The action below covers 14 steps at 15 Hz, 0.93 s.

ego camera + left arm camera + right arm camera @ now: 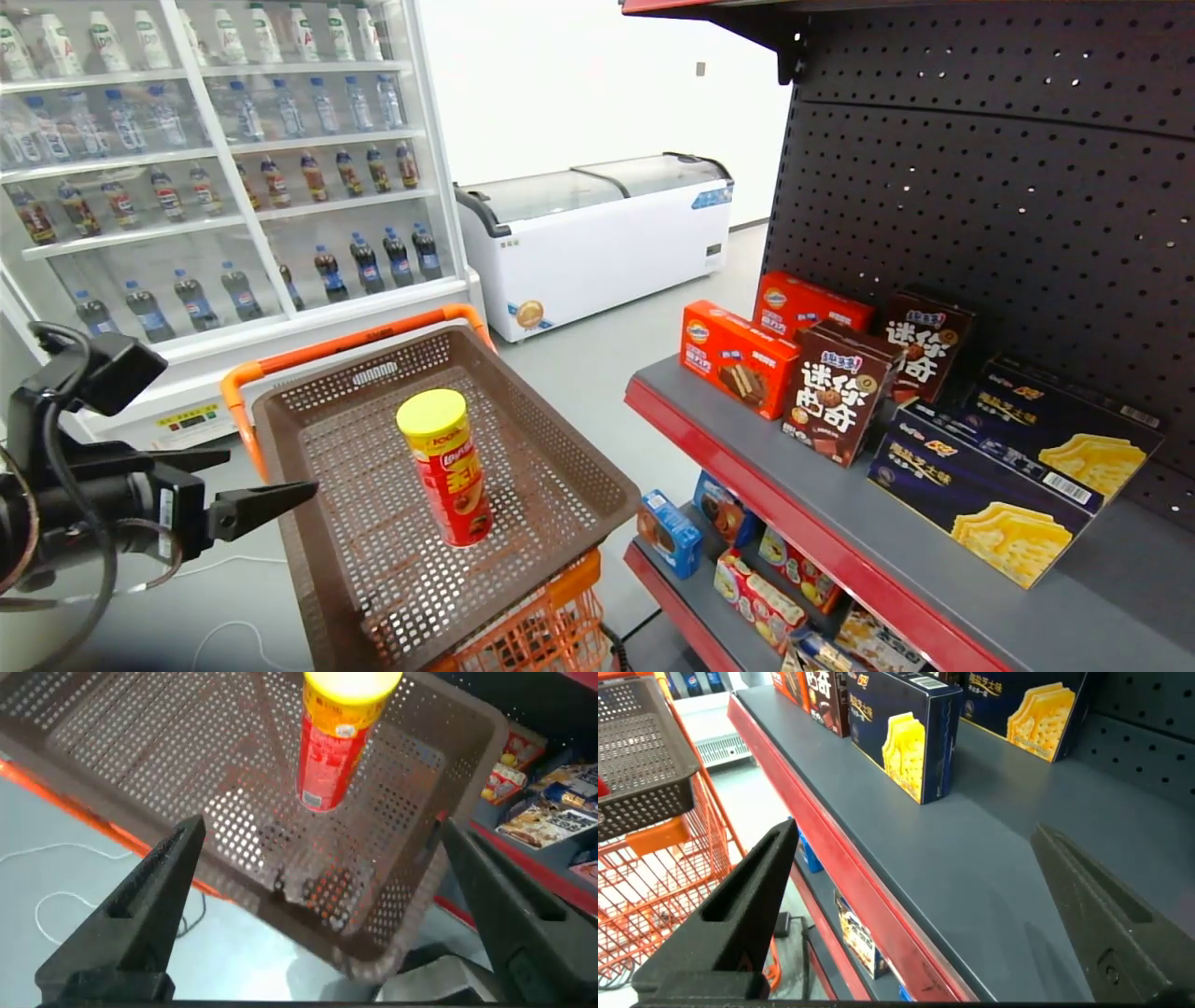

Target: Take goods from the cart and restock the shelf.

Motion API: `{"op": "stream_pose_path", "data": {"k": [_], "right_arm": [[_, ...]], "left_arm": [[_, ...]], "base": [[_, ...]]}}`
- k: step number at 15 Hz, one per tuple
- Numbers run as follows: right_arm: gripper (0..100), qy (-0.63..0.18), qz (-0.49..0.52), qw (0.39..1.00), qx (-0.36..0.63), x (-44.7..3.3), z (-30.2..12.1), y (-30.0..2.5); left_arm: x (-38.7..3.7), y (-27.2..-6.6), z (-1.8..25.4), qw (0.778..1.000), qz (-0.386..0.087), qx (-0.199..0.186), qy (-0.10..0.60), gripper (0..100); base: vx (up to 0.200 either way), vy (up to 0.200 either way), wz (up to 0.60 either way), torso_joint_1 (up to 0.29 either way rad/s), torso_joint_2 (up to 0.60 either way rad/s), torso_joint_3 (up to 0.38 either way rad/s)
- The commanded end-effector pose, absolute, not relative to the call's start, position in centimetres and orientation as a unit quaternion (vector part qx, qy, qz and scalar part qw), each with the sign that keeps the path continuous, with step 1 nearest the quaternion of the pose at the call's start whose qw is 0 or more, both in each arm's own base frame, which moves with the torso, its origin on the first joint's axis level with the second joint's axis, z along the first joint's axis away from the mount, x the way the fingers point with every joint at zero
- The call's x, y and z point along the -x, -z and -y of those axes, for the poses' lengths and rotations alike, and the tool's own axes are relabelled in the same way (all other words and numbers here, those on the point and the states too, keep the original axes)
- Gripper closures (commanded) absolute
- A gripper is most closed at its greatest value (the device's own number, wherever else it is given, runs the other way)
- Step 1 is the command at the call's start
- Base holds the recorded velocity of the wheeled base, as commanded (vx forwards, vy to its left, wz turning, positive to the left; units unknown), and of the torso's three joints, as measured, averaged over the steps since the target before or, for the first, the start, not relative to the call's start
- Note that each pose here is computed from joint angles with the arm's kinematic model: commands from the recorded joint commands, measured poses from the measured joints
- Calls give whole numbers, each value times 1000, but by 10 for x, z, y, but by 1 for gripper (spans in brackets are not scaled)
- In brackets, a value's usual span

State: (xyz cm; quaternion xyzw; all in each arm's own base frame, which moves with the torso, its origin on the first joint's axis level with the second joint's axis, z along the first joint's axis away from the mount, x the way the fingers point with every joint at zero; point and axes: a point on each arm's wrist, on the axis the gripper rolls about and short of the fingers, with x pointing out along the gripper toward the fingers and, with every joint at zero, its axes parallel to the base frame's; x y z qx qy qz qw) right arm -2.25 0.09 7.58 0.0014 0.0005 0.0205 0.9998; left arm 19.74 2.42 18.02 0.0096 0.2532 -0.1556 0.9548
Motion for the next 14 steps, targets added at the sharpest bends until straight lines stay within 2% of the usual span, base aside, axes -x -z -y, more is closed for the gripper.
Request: {"op": "stream_pose_path", "data": {"k": [1, 7, 14], "right_arm": [[0, -21, -1, 1000, -2, 22, -1, -76], [0, -21, -1, 1000, -2, 22, -1, -76], [0, -21, -1, 1000, -2, 22, -1, -76]], "left_arm": [[-234, -147, -19, 942, -285, -4, 178, 0], [-271, -116, 13, 938, -262, -35, 223, 0], [-300, -80, 24, 936, -259, -42, 234, 0]], "base": [[0, 0, 0, 0, 0, 0], [0, 0, 0, 0, 0, 0], [0, 0, 0, 0, 0, 0]]}}
